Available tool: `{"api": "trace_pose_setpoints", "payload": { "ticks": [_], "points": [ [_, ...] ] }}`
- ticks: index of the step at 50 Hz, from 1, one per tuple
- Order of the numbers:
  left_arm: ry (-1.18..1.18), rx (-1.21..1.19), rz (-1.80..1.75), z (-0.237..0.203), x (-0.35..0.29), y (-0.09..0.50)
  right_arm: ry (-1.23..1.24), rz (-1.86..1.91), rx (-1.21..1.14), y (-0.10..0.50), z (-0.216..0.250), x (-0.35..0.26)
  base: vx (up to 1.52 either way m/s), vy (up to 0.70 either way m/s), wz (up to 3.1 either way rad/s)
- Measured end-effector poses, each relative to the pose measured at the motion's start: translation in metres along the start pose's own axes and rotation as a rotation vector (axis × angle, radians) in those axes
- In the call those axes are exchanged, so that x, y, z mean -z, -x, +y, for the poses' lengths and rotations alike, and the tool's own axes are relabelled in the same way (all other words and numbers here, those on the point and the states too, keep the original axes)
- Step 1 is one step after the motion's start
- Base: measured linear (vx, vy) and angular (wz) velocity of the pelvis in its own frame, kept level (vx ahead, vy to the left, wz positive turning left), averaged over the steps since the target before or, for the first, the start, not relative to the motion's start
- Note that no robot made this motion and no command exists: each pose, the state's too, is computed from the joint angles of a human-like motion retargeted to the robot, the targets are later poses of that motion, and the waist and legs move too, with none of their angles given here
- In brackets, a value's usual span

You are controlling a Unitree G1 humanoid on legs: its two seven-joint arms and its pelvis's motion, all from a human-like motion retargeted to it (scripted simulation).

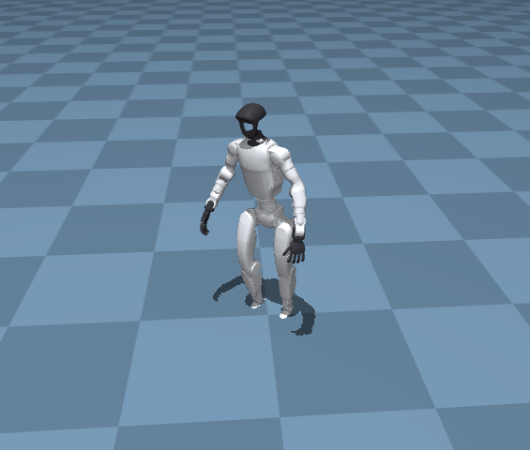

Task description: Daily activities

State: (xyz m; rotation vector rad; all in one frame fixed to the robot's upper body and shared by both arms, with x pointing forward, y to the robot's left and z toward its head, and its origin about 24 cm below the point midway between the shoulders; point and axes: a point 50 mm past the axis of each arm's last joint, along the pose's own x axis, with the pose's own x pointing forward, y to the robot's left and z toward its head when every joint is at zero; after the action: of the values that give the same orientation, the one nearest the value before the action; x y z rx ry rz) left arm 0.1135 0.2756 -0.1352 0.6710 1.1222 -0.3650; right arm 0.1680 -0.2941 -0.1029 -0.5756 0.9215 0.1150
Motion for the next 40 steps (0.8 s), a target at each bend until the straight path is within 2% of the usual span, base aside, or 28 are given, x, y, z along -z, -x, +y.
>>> {"api": "trace_pose_setpoints", "payload": {
  "ticks": [18, 34, 40],
  "points": [
    [0.079, 0.014, 0.054, -0.012, 0.019, 0.003, -0.062, -0.066, -0.005, -0.008, 0.0, -0.025, -0.01, 0.0, -0.17],
    [0.196, 0.108, 0.136, -0.041, 0.043, 0.008, -0.173, -0.137, -0.057, -0.014, 0.005, -0.053, 0.0, 0.0, -0.31],
    [0.226, 0.15, 0.033, -0.045, 0.009, -0.003, -0.218, -0.145, -0.079, -0.016, 0.01, -0.059, 0.0, 0.0, -0.39]
  ]
}}
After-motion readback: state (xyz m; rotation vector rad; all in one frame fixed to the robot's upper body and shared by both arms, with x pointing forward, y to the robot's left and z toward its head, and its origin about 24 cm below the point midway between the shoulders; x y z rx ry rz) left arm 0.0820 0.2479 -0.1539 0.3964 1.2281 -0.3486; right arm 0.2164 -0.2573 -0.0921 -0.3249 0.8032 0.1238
